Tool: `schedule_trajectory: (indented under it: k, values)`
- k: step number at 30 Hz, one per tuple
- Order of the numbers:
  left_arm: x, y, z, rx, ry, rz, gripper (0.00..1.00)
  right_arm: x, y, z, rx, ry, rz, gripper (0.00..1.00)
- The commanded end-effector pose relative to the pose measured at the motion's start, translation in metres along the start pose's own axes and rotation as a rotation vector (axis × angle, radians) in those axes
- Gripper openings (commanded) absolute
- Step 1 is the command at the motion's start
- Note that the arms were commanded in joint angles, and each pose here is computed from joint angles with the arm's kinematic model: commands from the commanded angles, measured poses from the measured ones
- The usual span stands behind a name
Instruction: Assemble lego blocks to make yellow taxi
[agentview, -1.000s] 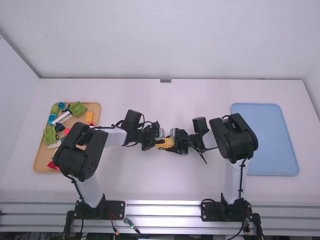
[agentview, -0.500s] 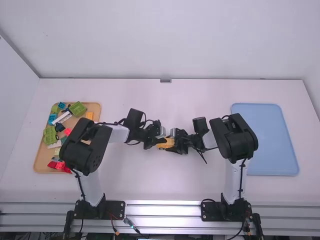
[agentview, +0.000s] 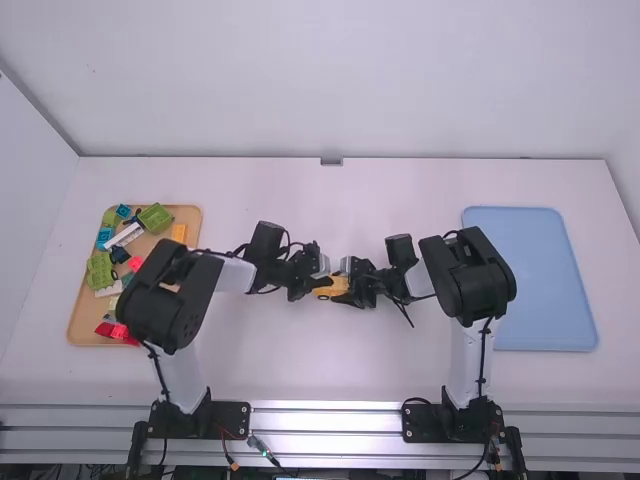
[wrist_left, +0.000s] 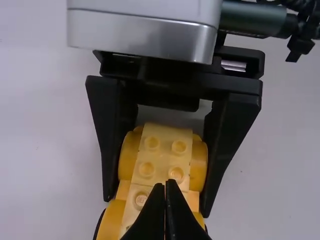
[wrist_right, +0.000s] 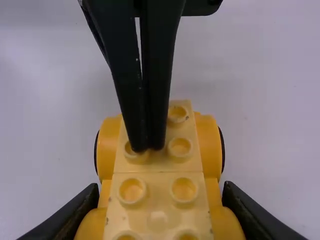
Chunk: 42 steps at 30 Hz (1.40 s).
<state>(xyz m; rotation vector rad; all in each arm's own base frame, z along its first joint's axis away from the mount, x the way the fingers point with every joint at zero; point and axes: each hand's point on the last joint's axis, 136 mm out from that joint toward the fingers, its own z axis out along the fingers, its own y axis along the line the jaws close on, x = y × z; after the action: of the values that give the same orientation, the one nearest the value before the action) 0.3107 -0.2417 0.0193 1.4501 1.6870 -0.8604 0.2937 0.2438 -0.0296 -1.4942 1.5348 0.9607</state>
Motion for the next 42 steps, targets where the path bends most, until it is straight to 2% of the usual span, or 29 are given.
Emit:
schedule_trajectory:
  k: [1, 6, 7, 8, 10, 12, 13, 14, 15, 16, 17, 18, 19, 20, 25, 31, 36, 42]
  values:
    - [0.069, -0.005, 0.002, -0.084, 0.255, -0.134, 0.02, 0.003, 0.001, 0.003, -0.006, 0.007, 0.017, 0.52]
    - [-0.008, 0.024, -0.019, -0.127, 0.133, -0.027, 0.02, 0.003, 0.001, 0.003, -0.004, 0.010, 0.016, 0.53]
    - [-0.010, 0.025, -0.020, -0.130, 0.131, -0.024, 0.02, 0.003, 0.001, 0.003, -0.004, 0.011, 0.016, 0.53]
    - [-0.033, 0.033, -0.031, -0.158, 0.109, 0.007, 0.02, 0.004, 0.001, 0.003, -0.003, 0.011, 0.017, 0.54]
    - [-0.064, 0.044, -0.049, -0.216, 0.109, 0.048, 0.02, 0.004, 0.001, 0.003, -0.003, 0.011, 0.017, 0.53]
    - [-0.075, 0.050, -0.060, -0.257, 0.131, 0.058, 0.02, 0.004, 0.001, 0.003, -0.003, 0.011, 0.017, 0.54]
    - [-0.084, 0.054, -0.073, -0.304, 0.162, 0.062, 0.08, 0.004, 0.001, 0.003, -0.003, 0.011, 0.017, 0.55]
    - [-0.086, 0.055, -0.078, -0.321, 0.179, 0.061, 0.22, 0.004, 0.001, 0.003, -0.002, 0.012, 0.016, 0.56]
    - [-0.087, 0.055, -0.084, -0.341, 0.201, 0.054, 0.41, 0.004, 0.000, 0.003, 0.001, 0.017, 0.016, 0.56]
    - [-0.087, 0.057, -0.090, -0.371, 0.220, 0.029, 0.96, 0.006, -0.001, 0.003, 0.009, 0.026, 0.022, 0.58]
    - [-0.086, 0.059, -0.093, -0.396, 0.232, 0.000, 0.99, 0.007, -0.003, 0.003, 0.017, 0.034, 0.037, 0.64]
    - [-0.085, 0.062, -0.096, -0.418, 0.236, -0.030, 0.99, 0.008, -0.004, 0.002, 0.026, 0.041, 0.046, 0.68]
    - [-0.081, 0.067, -0.100, -0.463, 0.248, -0.096, 0.99, 0.009, -0.008, 0.001, 0.044, 0.056, 0.072, 0.82]
    - [-0.078, 0.070, -0.103, -0.494, 0.258, -0.136, 0.99, 0.008, -0.009, 0.001, 0.054, 0.065, 0.086, 0.89]
    - [-0.063, 0.081, -0.114, -0.609, 0.298, -0.271, 0.99, 0.001, -0.015, -0.009, 0.086, 0.092, 0.090, 1.00]
    - [-0.056, 0.090, -0.124, -0.708, 0.297, -0.392, 0.99, 0.003, -0.021, -0.036, 0.192, 0.294, 0.139, 0.99]
    - [-0.052, 0.093, -0.128, -0.747, 0.306, -0.424, 0.99, -0.006, -0.020, -0.071, 0.290, 0.455, 0.154, 0.99]
    - [-0.052, 0.097, -0.131, -0.774, 0.316, -0.410, 0.99, -0.017, -0.022, -0.099, 0.383, 0.538, 0.148, 0.99]
